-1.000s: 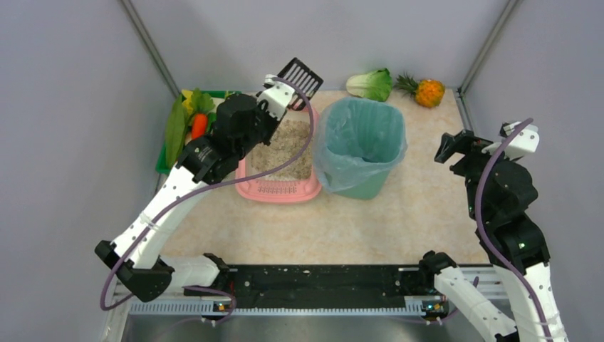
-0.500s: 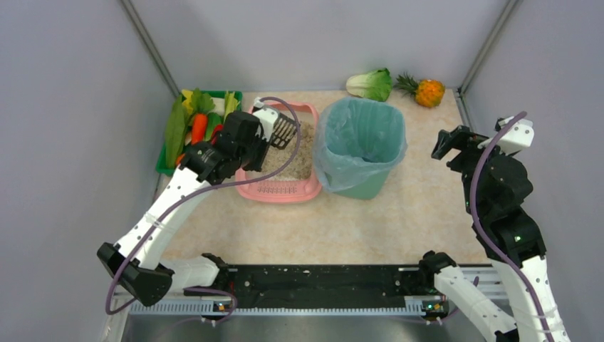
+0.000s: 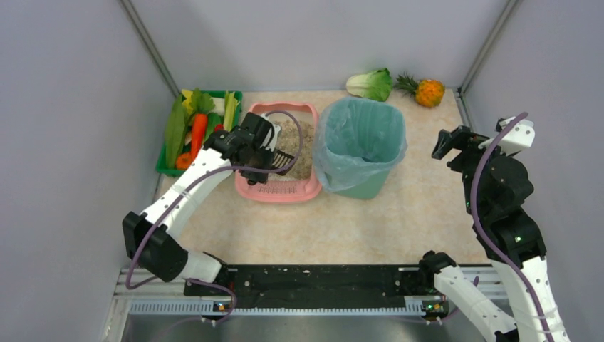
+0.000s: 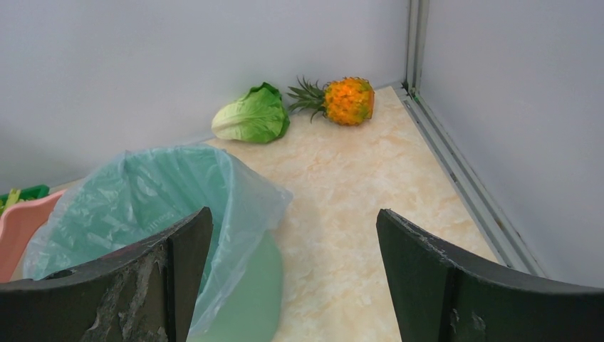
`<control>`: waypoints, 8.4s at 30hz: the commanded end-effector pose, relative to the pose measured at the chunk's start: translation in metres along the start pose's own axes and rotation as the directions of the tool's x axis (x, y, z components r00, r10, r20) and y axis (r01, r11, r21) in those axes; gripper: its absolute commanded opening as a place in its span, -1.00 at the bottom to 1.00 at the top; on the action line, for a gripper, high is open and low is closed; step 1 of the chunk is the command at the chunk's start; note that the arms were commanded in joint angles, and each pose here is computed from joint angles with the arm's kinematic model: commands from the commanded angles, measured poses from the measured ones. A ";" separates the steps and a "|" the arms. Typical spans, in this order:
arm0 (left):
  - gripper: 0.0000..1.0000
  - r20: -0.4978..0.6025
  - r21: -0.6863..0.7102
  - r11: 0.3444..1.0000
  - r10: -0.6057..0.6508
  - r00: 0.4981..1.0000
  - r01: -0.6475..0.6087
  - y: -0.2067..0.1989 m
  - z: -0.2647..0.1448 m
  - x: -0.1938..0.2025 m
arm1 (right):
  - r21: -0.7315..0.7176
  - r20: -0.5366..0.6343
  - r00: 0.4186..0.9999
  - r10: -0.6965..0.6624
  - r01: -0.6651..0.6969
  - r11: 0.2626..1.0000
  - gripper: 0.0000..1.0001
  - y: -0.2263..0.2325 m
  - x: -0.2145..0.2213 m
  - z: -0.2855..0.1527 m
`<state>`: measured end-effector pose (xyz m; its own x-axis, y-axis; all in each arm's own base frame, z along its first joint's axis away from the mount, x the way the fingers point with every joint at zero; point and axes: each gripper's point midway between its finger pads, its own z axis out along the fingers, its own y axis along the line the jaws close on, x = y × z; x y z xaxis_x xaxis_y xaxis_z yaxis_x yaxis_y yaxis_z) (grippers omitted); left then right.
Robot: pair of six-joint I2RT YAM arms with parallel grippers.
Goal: Clean the litter box
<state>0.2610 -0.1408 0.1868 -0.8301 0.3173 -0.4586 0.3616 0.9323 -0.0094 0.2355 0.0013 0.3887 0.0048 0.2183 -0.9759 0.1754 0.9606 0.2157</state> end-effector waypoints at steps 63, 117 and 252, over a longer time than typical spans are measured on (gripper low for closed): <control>-1.00 -0.485 -0.197 0.908 -0.419 0.768 0.371 0.037 0.086 -0.009 | 0.045 0.065 0.993 -0.098 0.095 0.994 0.73 -0.008 -0.012 0.006; -1.00 -0.097 -0.126 0.930 -0.359 0.928 0.346 0.068 0.156 -0.068 | 0.041 0.074 0.995 -0.073 0.070 0.997 0.73 -0.006 -0.014 0.007; -1.00 0.772 0.267 0.959 -0.269 0.576 0.090 0.008 0.026 -0.063 | -0.067 0.061 0.997 0.047 -0.043 0.997 0.73 0.008 -0.011 -0.009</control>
<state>0.3253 -0.1312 0.1559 -0.2984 -0.0345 -0.9538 0.2758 0.9536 -0.1208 0.2297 0.0066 0.3981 0.0611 0.2460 -0.9673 0.1180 0.9606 0.2518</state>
